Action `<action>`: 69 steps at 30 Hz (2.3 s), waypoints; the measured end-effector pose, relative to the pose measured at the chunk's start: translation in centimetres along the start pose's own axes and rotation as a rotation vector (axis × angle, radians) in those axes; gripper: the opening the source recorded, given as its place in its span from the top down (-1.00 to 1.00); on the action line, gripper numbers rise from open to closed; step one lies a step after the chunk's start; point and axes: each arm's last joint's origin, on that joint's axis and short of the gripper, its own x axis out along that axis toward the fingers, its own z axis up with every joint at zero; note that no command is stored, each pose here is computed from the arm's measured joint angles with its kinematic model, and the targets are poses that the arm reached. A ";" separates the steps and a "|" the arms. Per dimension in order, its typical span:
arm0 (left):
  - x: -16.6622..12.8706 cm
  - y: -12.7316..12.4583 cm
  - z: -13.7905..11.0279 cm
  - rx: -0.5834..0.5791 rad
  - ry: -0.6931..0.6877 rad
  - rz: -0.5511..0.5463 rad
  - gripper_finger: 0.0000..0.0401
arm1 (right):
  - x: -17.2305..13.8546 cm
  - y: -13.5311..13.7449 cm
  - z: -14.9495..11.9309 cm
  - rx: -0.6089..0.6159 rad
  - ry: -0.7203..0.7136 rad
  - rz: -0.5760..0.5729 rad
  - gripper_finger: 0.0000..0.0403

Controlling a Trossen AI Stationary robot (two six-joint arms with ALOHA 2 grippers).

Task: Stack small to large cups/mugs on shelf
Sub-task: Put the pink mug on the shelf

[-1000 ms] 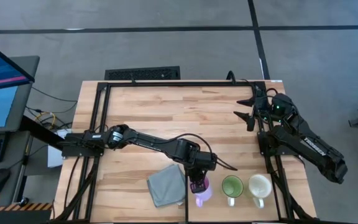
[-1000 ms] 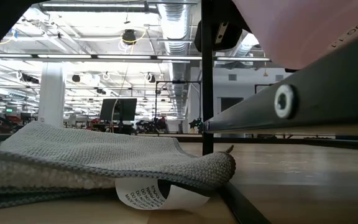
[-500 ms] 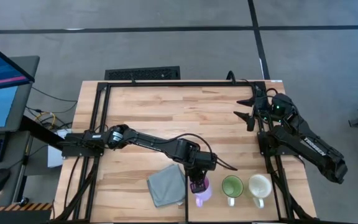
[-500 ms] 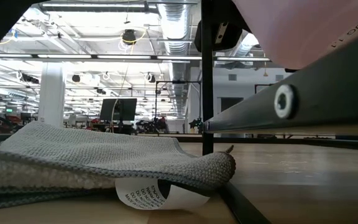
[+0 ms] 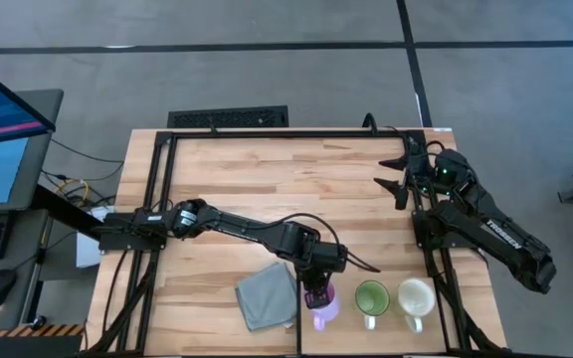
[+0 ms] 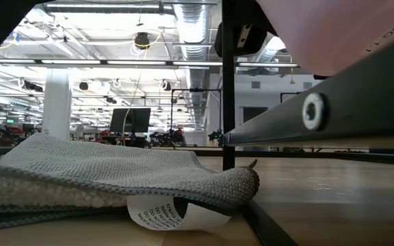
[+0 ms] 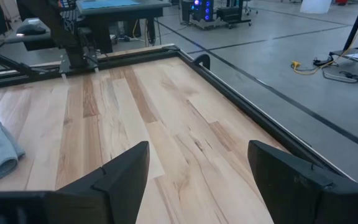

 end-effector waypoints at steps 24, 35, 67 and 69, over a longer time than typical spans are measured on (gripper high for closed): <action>-2.3 -0.3 0.8 0.045 -0.102 -0.017 1.00 | 0.0 0.0 0.0 0.001 0.000 0.000 -0.47; -4.3 2.0 2.0 0.041 -0.153 0.033 1.00 | 0.0 0.0 0.0 0.002 0.000 0.001 -0.47; -3.7 13.4 2.4 -0.138 0.088 0.417 1.00 | 0.0 0.0 0.0 0.002 0.001 0.001 -0.47; -3.3 13.5 2.6 -0.135 0.074 0.416 1.00 | 0.0 0.0 0.0 0.001 0.001 0.001 -0.47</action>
